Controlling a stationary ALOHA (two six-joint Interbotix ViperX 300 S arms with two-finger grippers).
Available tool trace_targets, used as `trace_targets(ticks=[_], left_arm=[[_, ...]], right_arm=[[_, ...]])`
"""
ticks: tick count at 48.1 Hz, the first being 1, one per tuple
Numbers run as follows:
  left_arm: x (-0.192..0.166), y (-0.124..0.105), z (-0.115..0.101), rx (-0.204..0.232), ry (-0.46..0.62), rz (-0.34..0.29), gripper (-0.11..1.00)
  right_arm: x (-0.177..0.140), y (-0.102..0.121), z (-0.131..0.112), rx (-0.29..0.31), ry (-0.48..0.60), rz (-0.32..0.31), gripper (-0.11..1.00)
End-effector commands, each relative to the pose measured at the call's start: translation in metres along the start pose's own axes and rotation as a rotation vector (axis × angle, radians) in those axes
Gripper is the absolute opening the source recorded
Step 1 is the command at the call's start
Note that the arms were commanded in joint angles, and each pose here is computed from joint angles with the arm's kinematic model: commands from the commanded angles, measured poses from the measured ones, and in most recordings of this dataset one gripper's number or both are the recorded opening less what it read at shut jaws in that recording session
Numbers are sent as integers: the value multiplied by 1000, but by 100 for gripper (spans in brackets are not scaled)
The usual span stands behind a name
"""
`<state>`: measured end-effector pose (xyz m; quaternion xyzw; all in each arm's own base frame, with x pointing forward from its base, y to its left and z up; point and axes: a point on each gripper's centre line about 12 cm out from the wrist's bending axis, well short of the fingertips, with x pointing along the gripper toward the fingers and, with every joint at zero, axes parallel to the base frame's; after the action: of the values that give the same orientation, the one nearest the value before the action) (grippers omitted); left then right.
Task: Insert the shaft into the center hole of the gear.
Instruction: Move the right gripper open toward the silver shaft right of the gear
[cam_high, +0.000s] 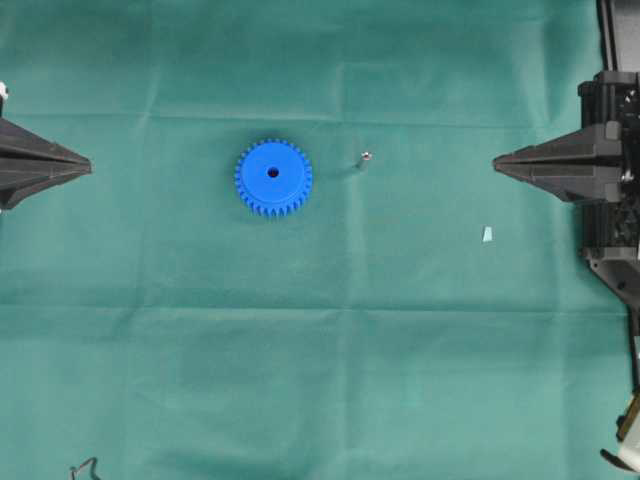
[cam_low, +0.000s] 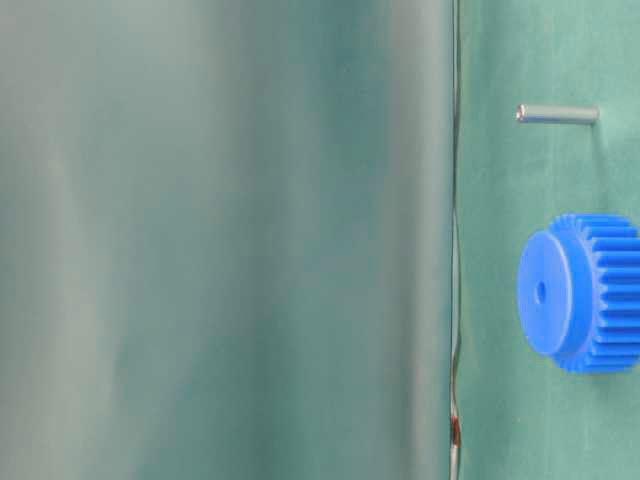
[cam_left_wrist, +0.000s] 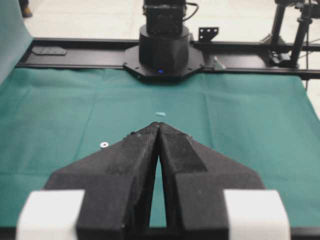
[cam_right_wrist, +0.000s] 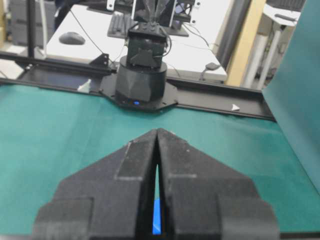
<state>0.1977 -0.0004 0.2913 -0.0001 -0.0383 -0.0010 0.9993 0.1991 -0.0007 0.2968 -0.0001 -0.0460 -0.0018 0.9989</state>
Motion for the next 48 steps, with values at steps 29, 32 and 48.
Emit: trace_targets(ticks=[29,32,48], left_arm=[[6,-1,3,-28,52,-7,0],[6,-1,3,-28,55,-7,0],[6,-1,0,-27,72,-7,0]], right_arm=[[66,-43,-99,125,369,-203,9],[76,-47,-109,136,399,-217,20],[98,-56,-167,171,506,-274,82]])
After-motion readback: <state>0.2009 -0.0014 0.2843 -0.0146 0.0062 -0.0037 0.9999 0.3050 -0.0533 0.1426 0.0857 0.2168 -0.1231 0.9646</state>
